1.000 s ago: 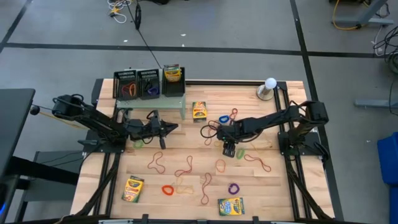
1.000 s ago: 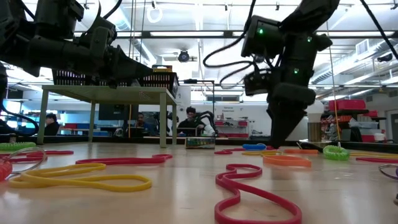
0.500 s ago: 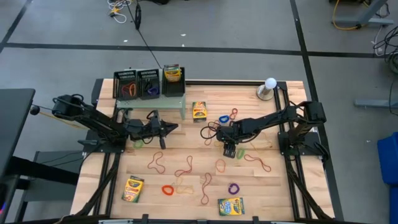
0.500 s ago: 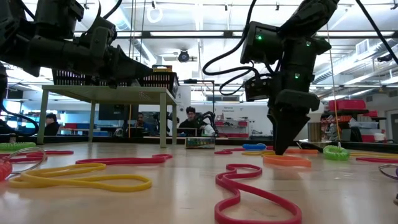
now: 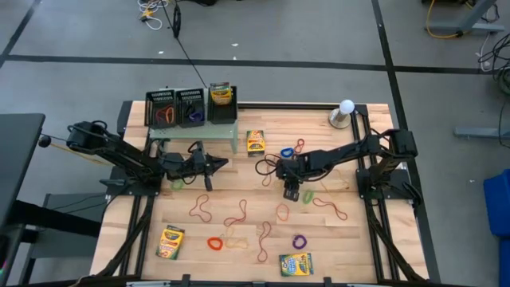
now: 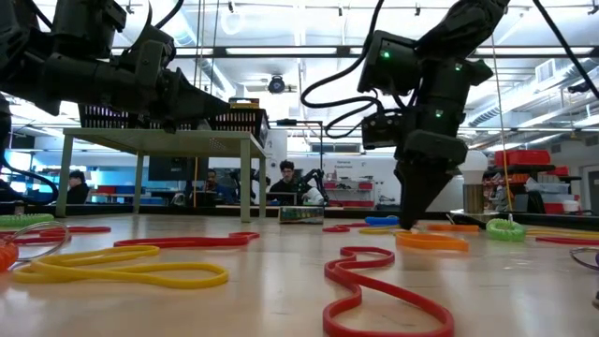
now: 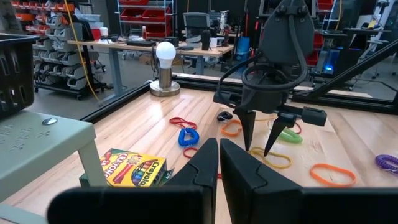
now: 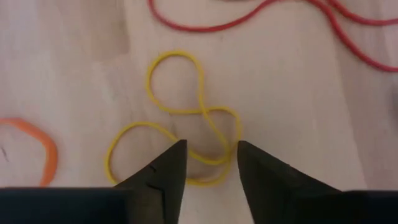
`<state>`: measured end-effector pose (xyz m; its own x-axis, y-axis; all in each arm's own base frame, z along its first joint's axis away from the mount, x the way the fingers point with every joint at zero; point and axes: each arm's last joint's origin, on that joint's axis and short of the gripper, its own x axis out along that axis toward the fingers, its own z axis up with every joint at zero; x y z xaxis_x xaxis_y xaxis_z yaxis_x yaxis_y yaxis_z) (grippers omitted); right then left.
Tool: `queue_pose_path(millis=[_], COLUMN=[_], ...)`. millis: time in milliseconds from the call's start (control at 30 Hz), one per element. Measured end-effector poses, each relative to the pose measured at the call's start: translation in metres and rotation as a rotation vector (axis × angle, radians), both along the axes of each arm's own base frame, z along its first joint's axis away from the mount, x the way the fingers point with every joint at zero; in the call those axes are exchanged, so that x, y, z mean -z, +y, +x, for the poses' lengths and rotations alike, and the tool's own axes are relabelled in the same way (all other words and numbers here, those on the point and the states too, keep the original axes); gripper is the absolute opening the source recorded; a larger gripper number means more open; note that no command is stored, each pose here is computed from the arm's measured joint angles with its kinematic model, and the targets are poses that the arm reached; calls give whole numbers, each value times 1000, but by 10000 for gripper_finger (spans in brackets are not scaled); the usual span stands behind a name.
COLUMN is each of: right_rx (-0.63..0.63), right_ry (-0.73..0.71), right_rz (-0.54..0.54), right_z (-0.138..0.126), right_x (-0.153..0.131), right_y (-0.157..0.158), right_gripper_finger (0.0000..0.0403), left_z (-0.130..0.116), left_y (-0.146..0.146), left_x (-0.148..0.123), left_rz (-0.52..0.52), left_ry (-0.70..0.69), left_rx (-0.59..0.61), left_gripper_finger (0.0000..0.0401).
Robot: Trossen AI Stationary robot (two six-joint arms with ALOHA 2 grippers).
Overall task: Pick & Place Office Desk Supplies
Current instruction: Put the yellow rubber band into the left black bin on the shelf
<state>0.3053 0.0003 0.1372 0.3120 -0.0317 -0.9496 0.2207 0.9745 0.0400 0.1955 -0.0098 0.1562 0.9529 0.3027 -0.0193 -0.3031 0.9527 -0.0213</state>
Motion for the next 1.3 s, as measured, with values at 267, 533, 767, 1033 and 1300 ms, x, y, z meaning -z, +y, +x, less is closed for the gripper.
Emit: queue_pose_path(millis=[267, 533, 767, 1033, 1300], right_rx=[16, -92, -138, -145, -124], right_ry=[-8, 20, 41, -69, -364], right_rz=[-6, -45, -109, -121, -186], right_z=[1, 1, 7, 10, 35], right_x=[0, -6, -23, -20, -35], right_y=[-5, -6, -7, -3, -4], right_gripper_finger=[61, 14, 10, 5, 4], left_z=[0, 0, 0, 0, 9], left_y=[0, 0, 0, 0, 2], left_x=[0, 0, 0, -8, -18], left_rz=[0, 0, 0, 5, -107], left_ry=[0, 0, -1, -77, -141], left_rx=[0, 0, 0, 6, 74], left_gripper_finger=[21, 21, 21, 21, 21])
